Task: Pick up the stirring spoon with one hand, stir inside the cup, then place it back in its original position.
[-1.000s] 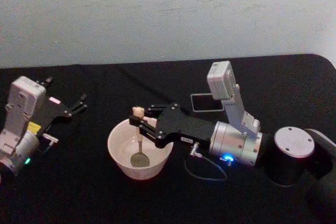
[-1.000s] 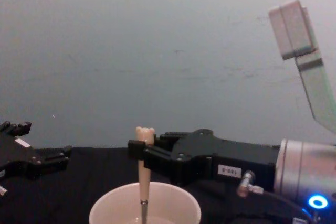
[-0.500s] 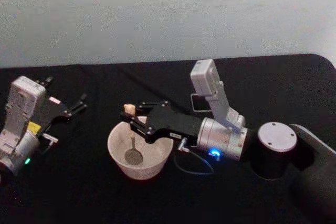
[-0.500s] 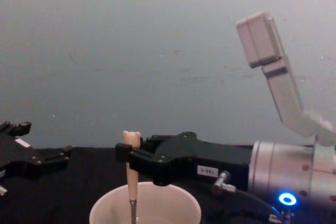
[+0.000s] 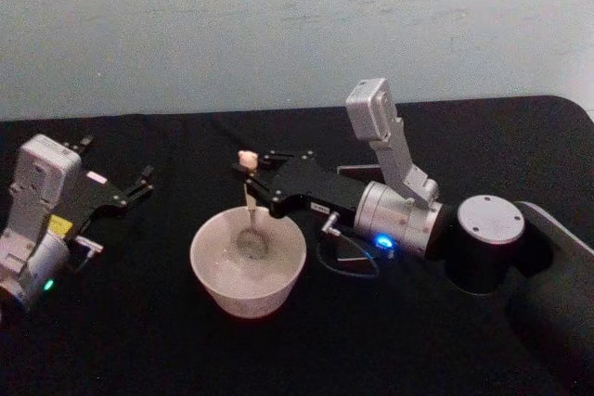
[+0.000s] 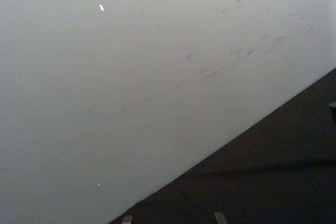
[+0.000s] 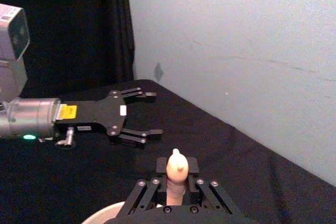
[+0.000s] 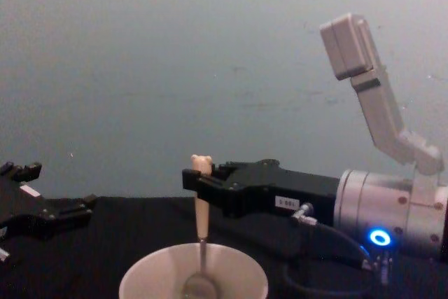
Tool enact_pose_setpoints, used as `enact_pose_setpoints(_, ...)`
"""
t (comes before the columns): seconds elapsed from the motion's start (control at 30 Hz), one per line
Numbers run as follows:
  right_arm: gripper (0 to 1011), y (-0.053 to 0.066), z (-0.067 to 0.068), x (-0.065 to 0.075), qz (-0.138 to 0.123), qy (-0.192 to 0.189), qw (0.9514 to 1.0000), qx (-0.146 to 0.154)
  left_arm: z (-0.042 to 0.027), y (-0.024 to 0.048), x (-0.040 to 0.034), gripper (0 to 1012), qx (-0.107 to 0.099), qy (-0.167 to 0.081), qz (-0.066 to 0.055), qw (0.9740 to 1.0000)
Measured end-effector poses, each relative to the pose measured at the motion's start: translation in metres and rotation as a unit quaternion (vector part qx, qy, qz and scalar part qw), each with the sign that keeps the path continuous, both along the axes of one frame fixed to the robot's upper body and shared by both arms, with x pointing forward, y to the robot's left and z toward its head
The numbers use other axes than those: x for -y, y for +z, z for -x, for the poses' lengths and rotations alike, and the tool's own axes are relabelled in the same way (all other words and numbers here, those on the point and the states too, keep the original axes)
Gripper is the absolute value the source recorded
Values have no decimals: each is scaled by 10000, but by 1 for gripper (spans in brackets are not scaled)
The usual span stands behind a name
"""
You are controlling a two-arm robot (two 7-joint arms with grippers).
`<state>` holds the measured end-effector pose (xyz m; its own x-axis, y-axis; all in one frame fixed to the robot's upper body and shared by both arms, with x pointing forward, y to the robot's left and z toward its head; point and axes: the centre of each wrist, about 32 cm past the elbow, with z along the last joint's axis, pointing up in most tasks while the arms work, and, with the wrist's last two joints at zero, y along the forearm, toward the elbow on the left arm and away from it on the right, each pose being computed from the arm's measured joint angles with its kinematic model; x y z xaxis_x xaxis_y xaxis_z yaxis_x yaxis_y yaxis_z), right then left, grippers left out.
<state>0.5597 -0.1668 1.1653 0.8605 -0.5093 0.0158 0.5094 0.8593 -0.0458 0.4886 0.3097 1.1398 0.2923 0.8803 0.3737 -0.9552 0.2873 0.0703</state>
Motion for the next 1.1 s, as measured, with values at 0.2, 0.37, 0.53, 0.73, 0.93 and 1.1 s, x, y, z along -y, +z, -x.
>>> enact_pose_setpoints(0.2, 214, 11, 22, 109, 71, -66, 9999, 60, 0, 0, 0, 1002, 0, 0, 0, 10000)
enact_pose_setpoints(0.37, 214, 18, 113, 221, 115, -43, 9999, 107, 0, 0, 0, 1002, 0, 0, 0, 10000)
enact_pose_setpoints(0.53, 214, 34, 202, 314, 110, 17, 9999, 114, 0, 0, 0, 1001, 0, 0, 0, 10000)
enact_pose_setpoints(0.73, 214, 71, 341, 383, 67, 182, 9998, 77, 0, 0, 0, 1001, 0, 0, 0, 10000)
enact_pose_setpoints(0.93, 214, 74, 412, 372, 52, 338, 9994, 26, 0, 0, 0, 1001, 1, 0, 0, 10000)
enact_pose_setpoints(1.1, 214, 71, 431, 302, 36, 482, 9988, -20, 0, 0, 0, 1002, 0, 0, 0, 10000)
